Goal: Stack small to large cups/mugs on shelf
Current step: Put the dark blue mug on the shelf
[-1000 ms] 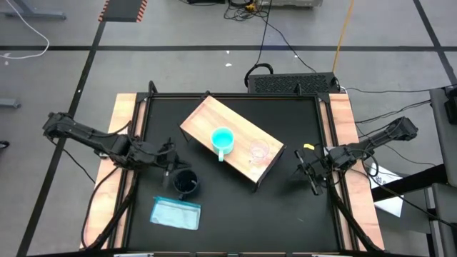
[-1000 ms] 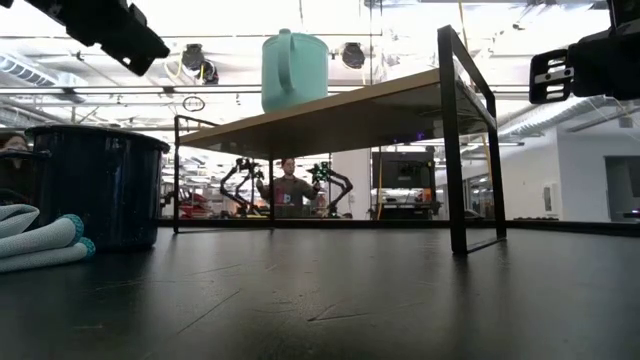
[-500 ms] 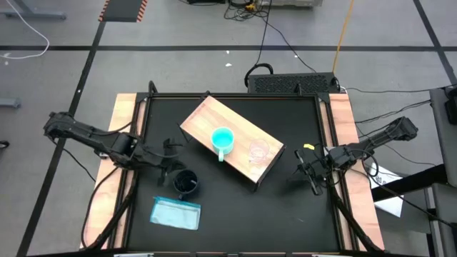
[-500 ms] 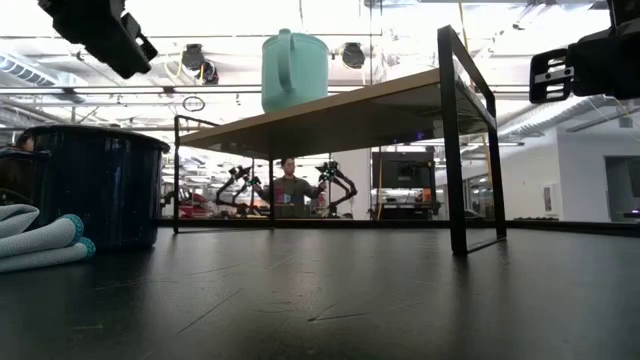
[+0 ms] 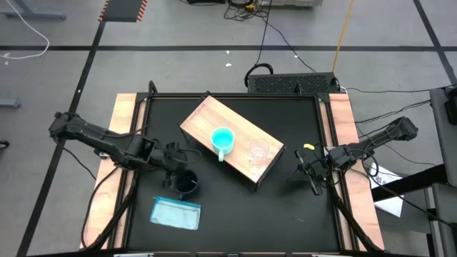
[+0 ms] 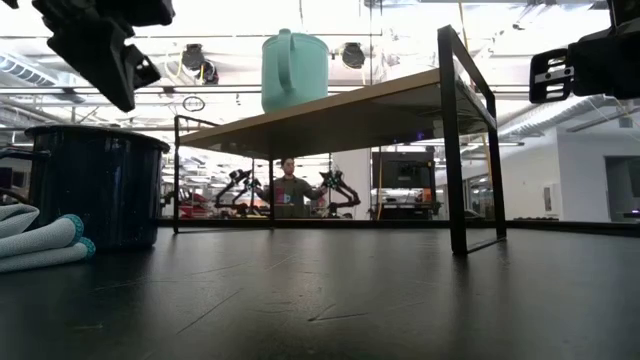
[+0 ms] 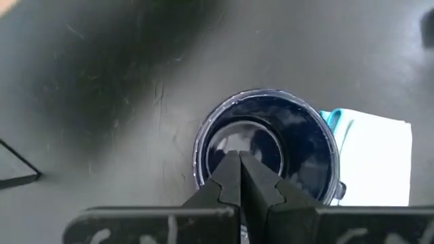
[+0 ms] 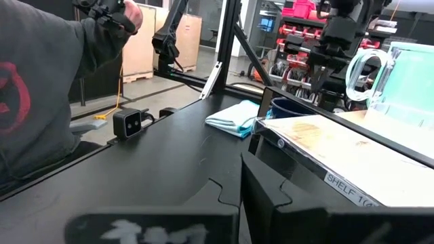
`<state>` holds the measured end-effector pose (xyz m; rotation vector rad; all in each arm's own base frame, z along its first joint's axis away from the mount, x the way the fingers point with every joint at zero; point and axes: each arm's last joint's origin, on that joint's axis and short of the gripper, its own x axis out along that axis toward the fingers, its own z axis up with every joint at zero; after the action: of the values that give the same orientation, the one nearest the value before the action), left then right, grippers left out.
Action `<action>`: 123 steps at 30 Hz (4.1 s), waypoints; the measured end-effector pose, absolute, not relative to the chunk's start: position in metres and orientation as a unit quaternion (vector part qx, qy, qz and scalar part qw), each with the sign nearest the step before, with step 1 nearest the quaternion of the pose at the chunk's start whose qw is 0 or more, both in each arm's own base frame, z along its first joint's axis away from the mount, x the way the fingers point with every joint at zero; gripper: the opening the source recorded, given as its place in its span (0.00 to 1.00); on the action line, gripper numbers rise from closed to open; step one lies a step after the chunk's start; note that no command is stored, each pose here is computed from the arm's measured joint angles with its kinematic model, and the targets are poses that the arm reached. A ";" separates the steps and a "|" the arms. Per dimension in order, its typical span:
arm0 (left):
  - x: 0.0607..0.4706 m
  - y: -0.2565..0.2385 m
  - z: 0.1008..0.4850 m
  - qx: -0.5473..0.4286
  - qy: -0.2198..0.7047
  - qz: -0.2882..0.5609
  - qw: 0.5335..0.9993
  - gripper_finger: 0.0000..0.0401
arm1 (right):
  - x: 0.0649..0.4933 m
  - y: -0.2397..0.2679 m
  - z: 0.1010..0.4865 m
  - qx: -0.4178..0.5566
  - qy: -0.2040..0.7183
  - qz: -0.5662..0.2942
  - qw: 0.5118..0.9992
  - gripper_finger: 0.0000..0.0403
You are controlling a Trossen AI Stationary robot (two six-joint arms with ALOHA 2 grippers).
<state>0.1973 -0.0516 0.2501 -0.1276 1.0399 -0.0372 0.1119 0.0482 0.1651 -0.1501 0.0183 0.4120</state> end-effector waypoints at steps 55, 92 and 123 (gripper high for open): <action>0.199 -0.051 0.248 -0.099 0.501 0.013 0.860 0.07 | 0.112 0.048 0.164 -0.072 0.017 0.205 0.976 0.00; 0.194 -0.048 0.243 -0.138 0.532 0.050 0.834 0.51 | 0.112 0.048 0.164 -0.067 0.018 0.205 0.976 0.00; 0.209 -0.052 0.214 -0.142 0.606 0.069 0.780 0.51 | 0.112 0.048 0.163 -0.066 0.021 0.205 0.976 0.00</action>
<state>0.2093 -0.0518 0.2143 -0.3065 1.3100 0.1499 0.1121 0.0482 0.1633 -0.1340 0.0419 0.4128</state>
